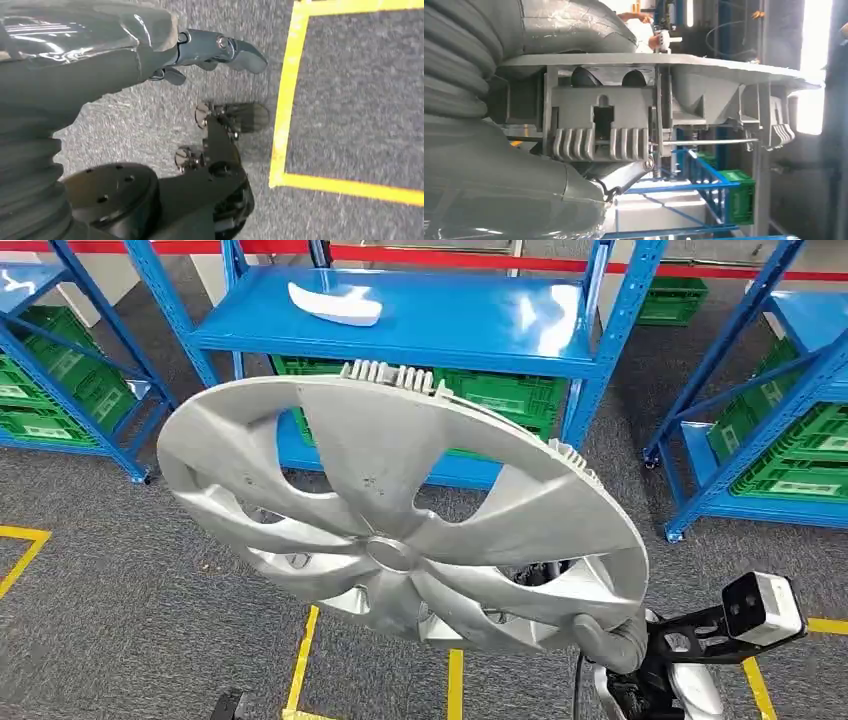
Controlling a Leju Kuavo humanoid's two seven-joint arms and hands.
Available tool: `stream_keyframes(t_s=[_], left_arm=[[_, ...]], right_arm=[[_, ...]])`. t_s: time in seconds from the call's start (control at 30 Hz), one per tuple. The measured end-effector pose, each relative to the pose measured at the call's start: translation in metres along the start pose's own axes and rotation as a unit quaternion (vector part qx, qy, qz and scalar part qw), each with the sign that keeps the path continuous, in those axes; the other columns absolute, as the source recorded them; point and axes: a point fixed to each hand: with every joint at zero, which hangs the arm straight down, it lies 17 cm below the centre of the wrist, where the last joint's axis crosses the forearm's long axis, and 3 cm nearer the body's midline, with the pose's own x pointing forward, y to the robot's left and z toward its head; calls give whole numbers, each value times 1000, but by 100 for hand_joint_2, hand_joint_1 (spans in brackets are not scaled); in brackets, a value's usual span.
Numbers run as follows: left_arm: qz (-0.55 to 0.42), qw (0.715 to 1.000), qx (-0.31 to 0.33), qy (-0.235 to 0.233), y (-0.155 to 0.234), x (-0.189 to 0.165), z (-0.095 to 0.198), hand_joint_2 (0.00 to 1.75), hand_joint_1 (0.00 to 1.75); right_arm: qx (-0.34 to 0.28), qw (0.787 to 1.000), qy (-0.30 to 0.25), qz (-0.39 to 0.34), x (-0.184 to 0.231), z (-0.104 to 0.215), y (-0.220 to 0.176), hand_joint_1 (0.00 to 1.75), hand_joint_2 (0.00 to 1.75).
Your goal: Take the parts from the cabinet and place them on the table.
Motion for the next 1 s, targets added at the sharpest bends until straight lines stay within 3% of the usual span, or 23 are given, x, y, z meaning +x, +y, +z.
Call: stream_keyframes(t_s=[1.0], left_arm=[[-2,1000,1,-1,2,-2,1,175,0]], right_arm=[[6,1000,-2,-1,0,0,3,171,175]])
